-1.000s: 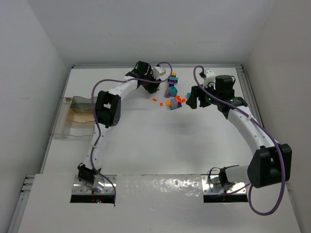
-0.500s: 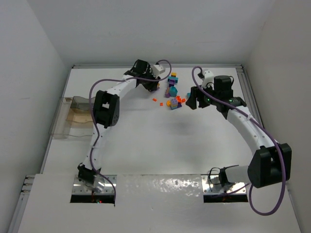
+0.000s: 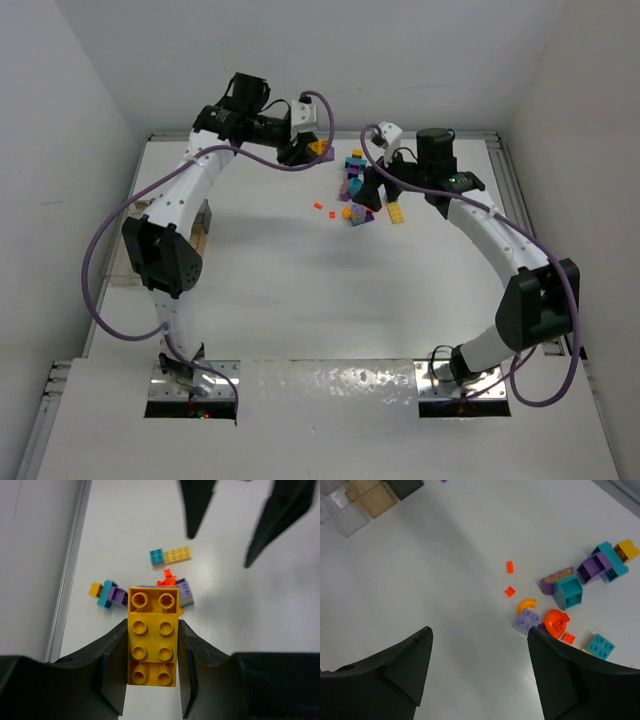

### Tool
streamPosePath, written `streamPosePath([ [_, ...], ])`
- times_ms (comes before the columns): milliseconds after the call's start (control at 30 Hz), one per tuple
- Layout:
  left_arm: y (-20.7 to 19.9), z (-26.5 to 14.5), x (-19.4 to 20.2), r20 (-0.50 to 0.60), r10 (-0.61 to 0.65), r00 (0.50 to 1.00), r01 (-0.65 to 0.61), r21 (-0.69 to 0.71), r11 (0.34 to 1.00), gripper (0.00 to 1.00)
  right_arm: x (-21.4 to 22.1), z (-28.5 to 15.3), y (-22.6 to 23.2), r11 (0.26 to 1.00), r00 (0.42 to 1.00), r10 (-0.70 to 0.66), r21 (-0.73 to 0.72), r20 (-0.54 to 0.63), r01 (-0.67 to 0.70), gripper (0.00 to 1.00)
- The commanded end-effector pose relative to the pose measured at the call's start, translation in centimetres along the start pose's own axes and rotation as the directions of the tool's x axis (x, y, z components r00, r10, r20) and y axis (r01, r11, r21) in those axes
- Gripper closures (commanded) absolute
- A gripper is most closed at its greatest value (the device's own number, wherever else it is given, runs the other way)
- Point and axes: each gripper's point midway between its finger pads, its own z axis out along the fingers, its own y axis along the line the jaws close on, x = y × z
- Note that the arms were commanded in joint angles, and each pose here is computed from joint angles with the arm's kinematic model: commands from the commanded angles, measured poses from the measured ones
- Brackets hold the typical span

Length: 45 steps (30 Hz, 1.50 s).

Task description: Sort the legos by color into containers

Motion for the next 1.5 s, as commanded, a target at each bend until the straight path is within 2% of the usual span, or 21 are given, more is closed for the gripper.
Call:
streamPosePath([
  [0, -5.7, -0.4, 1.1, 0.053, 0.013, 0.999, -0.025, 0.226, 0.974, 1.0, -3.0, 0.5, 2.3, 0.97, 0.972, -0.203, -0.11, 0.116, 0.215, 0.25],
  [233, -8.9, -0.2, 1.8, 0.031, 0.025, 0.999, -0.034, 0.308, 0.951, 1.0, -5.3, 1.3, 5.2, 0.921, 0.92, -0.329, -0.143, 0.211, 0.362, 0.26],
  [300, -9.3, -0.1, 1.8, 0.028, 0.02, 0.999, -0.028, 0.315, 0.949, 1.0, -5.5, 1.7, 5.5, 0.911, 0.911, -0.351, -0.143, 0.219, 0.386, 0.29],
  [433, -9.3, 0.1, 1.0, 0.049, 0.009, 0.999, -0.024, 0.314, 0.949, 1.0, -5.4, 2.9, 6.5, 0.903, 0.913, -0.349, -0.182, 0.212, 0.388, 0.36],
  [700, -9.5, -0.1, 0.8, 0.057, 0.014, 0.998, -0.032, 0.317, 0.948, 1.0, -5.4, 4.3, 7.0, 0.895, 0.914, -0.355, -0.212, 0.197, 0.393, 0.4],
  [933, -9.7, -0.2, 0.1, 0.081, 0.023, 0.996, -0.048, 0.323, 0.945, 1.0, -6.0, 4.9, 6.7, 0.9, 0.915, -0.35, -0.198, 0.201, 0.388, 0.58],
  [1000, -9.6, -0.1, -0.1, 0.088, 0.021, 0.996, -0.048, 0.319, 0.946, 1.0, -5.7, 5.0, 6.8, 0.897, 0.915, -0.355, -0.204, 0.193, 0.391, 0.57],
  [1033, -9.6, -0.1, -0.2, 0.089, 0.019, 0.996, -0.046, 0.319, 0.947, 1.0, -5.6, 5.1, 6.9, 0.897, 0.915, -0.356, -0.206, 0.19, 0.392, 0.53],
  [1133, -9.3, -0.1, -0.1, 0.083, 0.03, 0.996, -0.055, 0.31, 0.949, 1.0, -5.1, 5.0, 6.9, 0.895, 0.917, -0.358, -0.214, 0.177, 0.391, 0.52],
  [1233, -9.3, -0.1, -0.1, 0.082, 0.037, 0.996, -0.061, 0.308, 0.95, 1.0, -4.7, 5.0, 7.1, 0.889, 0.917, -0.364, -0.233, 0.163, 0.394, 0.56],
  [1267, -9.2, -0.1, -0.1, 0.083, 0.039, 0.996, -0.062, 0.307, 0.95, 1.0, -4.5, 4.9, 7.1, 0.888, 0.918, -0.366, -0.236, 0.157, 0.394, 0.6],
  [1333, -9.0, -0.1, -0.4, 0.091, 0.049, 0.995, -0.074, 0.299, 0.951, 1.0, -4.3, 4.9, 7.2, 0.888, 0.919, -0.365, -0.241, 0.15, 0.392, 0.61],
  [1400, -8.8, -0.1, -0.5, 0.091, 0.046, 0.995, -0.071, 0.294, 0.953, 1.0, -3.9, 4.9, 7.3, 0.889, 0.922, -0.361, -0.247, 0.142, 0.386, 0.48],
  [1467, -8.6, -0.1, -0.7, 0.093, 0.056, 0.994, -0.08, 0.284, 0.955, 1.0, -3.4, 4.9, 7.2, 0.891, 0.924, -0.358, -0.247, 0.134, 0.381, 0.45],
])
